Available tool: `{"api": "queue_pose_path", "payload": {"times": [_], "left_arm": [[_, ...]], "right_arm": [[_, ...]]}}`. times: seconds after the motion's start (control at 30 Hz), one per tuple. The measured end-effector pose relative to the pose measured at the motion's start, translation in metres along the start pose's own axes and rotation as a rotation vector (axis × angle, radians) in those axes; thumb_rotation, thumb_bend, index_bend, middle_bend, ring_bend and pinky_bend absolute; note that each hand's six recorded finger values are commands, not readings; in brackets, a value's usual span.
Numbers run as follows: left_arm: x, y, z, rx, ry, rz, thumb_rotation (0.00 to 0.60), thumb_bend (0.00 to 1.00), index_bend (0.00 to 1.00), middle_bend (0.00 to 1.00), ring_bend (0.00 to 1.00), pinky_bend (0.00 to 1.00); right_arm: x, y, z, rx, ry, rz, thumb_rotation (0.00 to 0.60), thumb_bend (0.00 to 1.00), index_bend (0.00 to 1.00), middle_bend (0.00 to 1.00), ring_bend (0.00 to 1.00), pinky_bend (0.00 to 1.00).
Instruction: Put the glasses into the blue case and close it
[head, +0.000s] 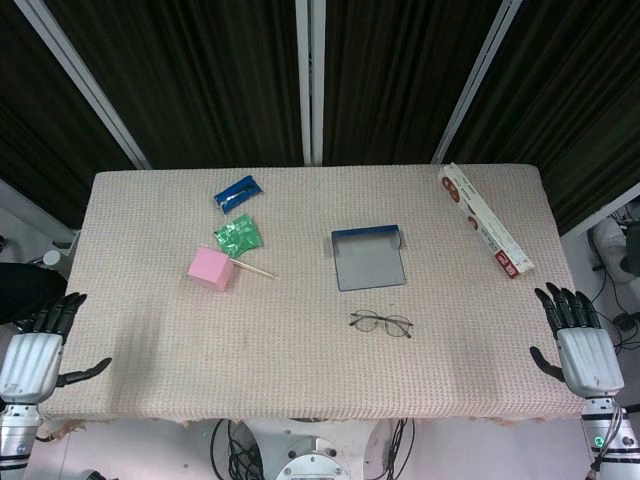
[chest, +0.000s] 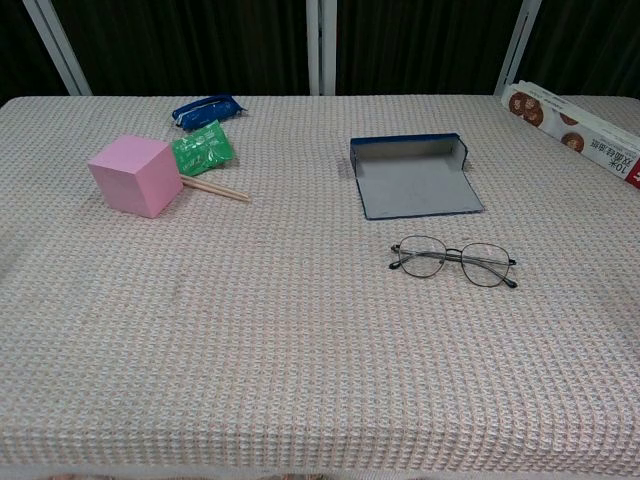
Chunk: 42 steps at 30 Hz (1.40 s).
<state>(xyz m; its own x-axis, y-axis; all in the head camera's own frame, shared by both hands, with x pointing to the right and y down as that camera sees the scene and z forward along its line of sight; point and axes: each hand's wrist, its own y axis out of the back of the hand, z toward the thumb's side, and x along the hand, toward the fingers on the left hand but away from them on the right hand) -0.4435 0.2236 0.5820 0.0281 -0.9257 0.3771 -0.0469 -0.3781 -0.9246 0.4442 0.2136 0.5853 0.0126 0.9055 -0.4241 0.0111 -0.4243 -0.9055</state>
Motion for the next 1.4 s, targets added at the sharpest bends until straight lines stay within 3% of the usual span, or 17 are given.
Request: {"api": "queue_pose_path", "payload": {"times": [0.4, 0.6, 0.77, 0.93, 1.17, 1.4], "left_arm": [[-0.001, 0.008, 0.002, 0.006, -0.007, 0.012, 0.405, 0.09, 0.09, 0.11, 0.11, 0.26], [-0.002, 0.003, 0.0, 0.003, -0.006, -0.004, 0.406, 0.09, 0.09, 0.11, 0.11, 0.26], [-0.003, -0.004, 0.0, 0.0, -0.007, -0.023, 0.411, 0.09, 0.09, 0.11, 0.11, 0.26], [-0.004, -0.004, 0.001, 0.005, -0.01, -0.023, 0.41, 0.09, 0.09, 0.11, 0.11, 0.26], [-0.006, -0.006, 0.001, 0.012, -0.012, -0.034, 0.414, 0.09, 0.09, 0.11, 0.11, 0.26], [-0.009, -0.016, 0.003, 0.023, -0.01, -0.087, 0.423, 0.09, 0.09, 0.11, 0.11, 0.26]], "right_arm": [[-0.004, -0.001, 0.005, 0.007, 0.014, 0.038, 0.6, 0.18, 0.0, 0.0, 0.0, 0.0], [-0.015, -0.001, 0.022, 0.012, 0.08, 0.039, 0.6, 0.19, 0.0, 0.0, 0.0, 0.0], [-0.036, -0.006, 0.044, -0.005, 0.147, 0.064, 0.6, 0.21, 0.07, 0.0, 0.0, 0.0], [-0.058, -0.016, 0.077, -0.02, 0.204, 0.141, 0.6, 0.22, 0.15, 0.0, 0.0, 0.0], [-0.077, -0.041, 0.119, -0.017, 0.227, 0.238, 0.6, 0.22, 0.15, 0.0, 0.0, 0.0], [-0.086, -0.071, 0.167, -0.069, 0.244, 0.299, 0.6, 0.24, 0.17, 0.0, 0.0, 0.0]]}}
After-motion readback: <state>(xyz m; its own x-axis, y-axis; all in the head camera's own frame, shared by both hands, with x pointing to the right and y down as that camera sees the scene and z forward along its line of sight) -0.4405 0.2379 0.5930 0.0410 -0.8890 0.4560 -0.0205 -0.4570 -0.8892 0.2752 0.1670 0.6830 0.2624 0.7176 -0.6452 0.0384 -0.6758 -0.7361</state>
